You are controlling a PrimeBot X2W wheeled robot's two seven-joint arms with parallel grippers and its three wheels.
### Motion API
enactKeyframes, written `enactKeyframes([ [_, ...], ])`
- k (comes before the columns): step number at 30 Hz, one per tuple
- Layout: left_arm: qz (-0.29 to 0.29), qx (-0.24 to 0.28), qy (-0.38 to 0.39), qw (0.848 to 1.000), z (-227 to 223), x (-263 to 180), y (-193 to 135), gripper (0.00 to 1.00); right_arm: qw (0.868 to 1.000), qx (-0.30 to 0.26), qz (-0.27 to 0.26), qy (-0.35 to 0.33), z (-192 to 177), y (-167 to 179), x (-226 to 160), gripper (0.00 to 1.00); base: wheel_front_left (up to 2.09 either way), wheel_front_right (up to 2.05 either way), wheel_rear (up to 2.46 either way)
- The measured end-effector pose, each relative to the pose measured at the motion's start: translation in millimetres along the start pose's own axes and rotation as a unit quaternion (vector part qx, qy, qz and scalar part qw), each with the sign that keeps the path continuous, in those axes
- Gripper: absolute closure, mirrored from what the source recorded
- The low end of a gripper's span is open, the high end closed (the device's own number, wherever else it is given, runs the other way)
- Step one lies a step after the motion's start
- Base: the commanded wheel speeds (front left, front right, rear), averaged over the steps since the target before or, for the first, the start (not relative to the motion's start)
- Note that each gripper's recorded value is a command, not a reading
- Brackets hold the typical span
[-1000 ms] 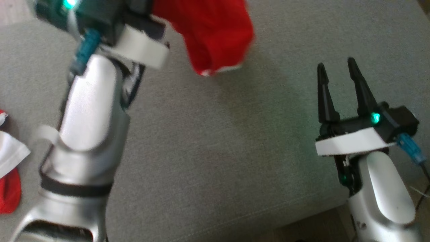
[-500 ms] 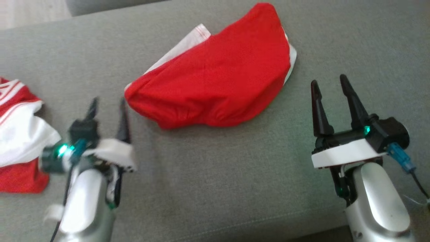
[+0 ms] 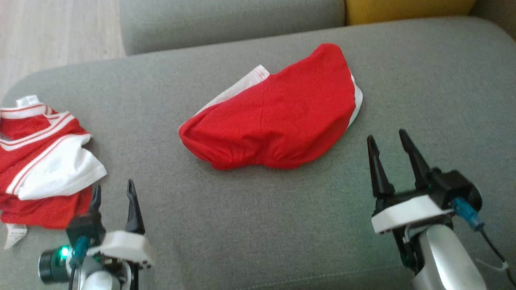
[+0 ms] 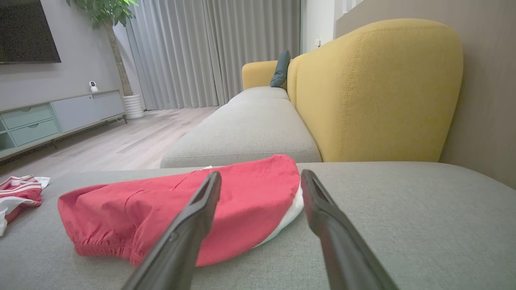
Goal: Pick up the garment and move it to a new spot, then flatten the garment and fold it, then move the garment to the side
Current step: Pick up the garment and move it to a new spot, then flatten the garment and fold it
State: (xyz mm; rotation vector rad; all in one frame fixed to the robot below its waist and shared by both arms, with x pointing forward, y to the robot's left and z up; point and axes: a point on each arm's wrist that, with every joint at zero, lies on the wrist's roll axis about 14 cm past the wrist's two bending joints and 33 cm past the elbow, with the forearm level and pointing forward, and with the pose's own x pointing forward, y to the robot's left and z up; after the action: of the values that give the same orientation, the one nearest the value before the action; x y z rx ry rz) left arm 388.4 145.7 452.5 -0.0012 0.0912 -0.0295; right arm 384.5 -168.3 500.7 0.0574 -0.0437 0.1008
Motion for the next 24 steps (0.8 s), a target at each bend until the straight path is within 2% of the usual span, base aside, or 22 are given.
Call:
enactKeyframes([
  [12,-0.004,-0.015,0.013,1.0,-9.3,-21.0,-4.4,0.0,0.999,0.005,0.017,0.037,-24.0,13.3,-7.2,0.0,0.0,0.0,0.0],
  [20,-0.008,-0.018,0.02,1.0,-13.6,-18.6,-5.2,0.0,0.988,-0.008,0.072,0.139,-86.9,44.5,-11.1,0.0,0.0,0.0,0.0],
  [24,-0.012,-0.021,0.021,0.999,-14.0,-15.3,-7.0,0.0,0.982,-0.021,0.098,0.158,-99.0,57.3,9.5,0.0,0.0,0.0,0.0],
])
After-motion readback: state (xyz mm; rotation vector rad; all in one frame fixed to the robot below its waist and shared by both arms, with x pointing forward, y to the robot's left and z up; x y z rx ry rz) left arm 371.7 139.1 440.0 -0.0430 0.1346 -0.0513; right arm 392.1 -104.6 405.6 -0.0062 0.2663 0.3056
